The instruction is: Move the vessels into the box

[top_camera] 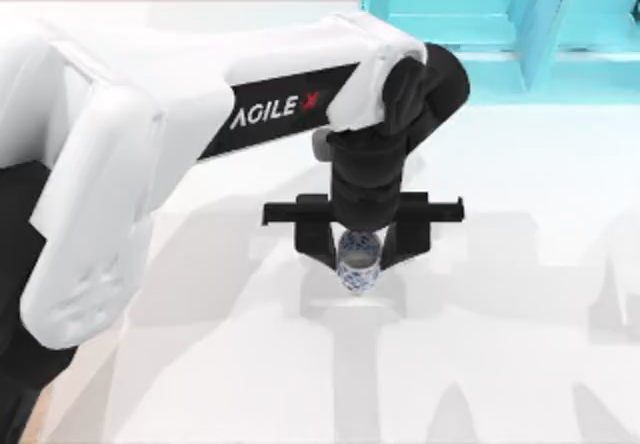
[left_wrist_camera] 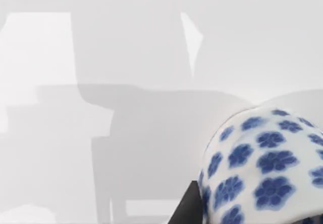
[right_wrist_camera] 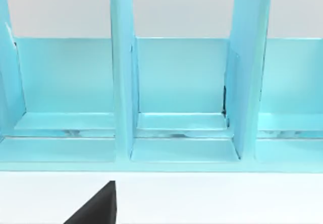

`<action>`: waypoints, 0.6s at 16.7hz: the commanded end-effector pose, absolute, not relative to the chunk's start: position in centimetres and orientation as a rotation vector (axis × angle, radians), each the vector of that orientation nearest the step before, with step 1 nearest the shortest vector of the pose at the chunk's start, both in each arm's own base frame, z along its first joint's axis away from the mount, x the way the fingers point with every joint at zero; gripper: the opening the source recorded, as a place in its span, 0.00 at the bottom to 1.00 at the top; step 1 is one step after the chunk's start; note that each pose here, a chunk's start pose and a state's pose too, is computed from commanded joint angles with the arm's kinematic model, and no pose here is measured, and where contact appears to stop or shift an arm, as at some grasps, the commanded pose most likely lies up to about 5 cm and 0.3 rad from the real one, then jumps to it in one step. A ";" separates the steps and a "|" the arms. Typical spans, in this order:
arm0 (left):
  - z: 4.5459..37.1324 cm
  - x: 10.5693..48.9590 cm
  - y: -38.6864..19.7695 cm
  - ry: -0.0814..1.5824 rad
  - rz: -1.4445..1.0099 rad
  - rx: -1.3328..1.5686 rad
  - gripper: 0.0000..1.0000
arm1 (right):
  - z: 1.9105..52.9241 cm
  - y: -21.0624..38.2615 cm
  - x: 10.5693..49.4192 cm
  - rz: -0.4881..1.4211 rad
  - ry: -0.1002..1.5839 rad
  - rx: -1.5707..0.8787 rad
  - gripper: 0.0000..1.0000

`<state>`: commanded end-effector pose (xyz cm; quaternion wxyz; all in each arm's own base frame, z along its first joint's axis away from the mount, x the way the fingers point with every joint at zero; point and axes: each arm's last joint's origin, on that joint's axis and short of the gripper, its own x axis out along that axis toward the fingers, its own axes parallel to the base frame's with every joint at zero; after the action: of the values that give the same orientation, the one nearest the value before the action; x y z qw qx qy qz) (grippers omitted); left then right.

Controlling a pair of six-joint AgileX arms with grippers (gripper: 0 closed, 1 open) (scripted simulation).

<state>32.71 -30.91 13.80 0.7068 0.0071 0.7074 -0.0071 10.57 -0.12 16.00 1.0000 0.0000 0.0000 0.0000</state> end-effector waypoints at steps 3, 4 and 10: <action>14.4 32.9 -30.3 1.571 -0.014 0.017 0.00 | 16.0 -0.1 10.6 0.000 0.000 0.000 1.00; 15.3 33.1 -29.5 1.570 -0.013 0.015 0.00 | 16.0 -0.1 10.6 0.000 0.000 0.000 1.00; 22.9 33.1 -22.2 1.563 -0.019 0.012 0.00 | 16.0 -0.1 10.6 0.000 0.000 0.000 1.00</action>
<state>33.10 -22.18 22.93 0.7098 0.0053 0.7043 -0.0088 10.57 -0.12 16.00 1.0000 0.0000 0.0000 0.0000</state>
